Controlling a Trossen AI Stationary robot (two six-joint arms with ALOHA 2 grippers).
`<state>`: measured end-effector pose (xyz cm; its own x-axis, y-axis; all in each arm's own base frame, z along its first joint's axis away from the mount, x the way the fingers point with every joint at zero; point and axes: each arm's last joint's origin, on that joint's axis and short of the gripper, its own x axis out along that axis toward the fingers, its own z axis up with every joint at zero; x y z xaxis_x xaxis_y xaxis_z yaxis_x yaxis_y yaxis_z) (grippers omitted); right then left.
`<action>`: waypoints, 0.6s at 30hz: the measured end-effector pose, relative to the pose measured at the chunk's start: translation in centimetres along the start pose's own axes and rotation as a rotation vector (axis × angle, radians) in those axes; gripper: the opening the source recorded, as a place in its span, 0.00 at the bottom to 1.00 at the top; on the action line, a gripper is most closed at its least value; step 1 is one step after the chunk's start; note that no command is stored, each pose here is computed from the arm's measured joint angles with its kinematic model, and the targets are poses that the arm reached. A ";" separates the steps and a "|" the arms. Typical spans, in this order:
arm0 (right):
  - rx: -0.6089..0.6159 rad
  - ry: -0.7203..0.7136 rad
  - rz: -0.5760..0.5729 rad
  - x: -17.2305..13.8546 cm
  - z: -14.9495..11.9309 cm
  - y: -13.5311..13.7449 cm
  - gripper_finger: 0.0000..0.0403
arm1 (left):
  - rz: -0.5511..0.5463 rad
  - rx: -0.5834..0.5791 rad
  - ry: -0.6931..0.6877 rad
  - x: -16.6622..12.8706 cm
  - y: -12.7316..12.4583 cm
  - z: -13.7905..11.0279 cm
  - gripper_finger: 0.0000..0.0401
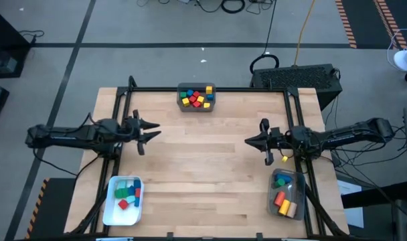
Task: Sort blocks by size
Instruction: Return to Home Position
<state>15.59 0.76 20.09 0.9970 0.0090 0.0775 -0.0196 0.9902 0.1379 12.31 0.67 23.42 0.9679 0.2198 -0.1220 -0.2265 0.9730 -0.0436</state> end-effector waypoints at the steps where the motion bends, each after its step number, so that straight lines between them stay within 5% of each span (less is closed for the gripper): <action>1: -0.001 -0.008 0.001 -0.1 0.1 0.0 0.00 | 0.001 0.000 0.006 -0.3 0.1 -0.1 0.34; 13: -0.025 -0.104 0.012 -1.8 1.7 0.1 0.00 | -0.044 -0.025 -0.020 -2.4 0.2 -0.7 0.34; 18: -0.043 -0.102 -0.023 -1.0 1.5 -0.3 0.00 | -0.081 -0.012 -0.071 -1.4 -0.2 -3.2 0.34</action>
<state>14.46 0.26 21.44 0.9841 -0.0255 0.1757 0.0083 0.9952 0.0980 10.64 -0.02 20.38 0.9882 0.1454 -0.0474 -0.1482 0.9870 -0.0628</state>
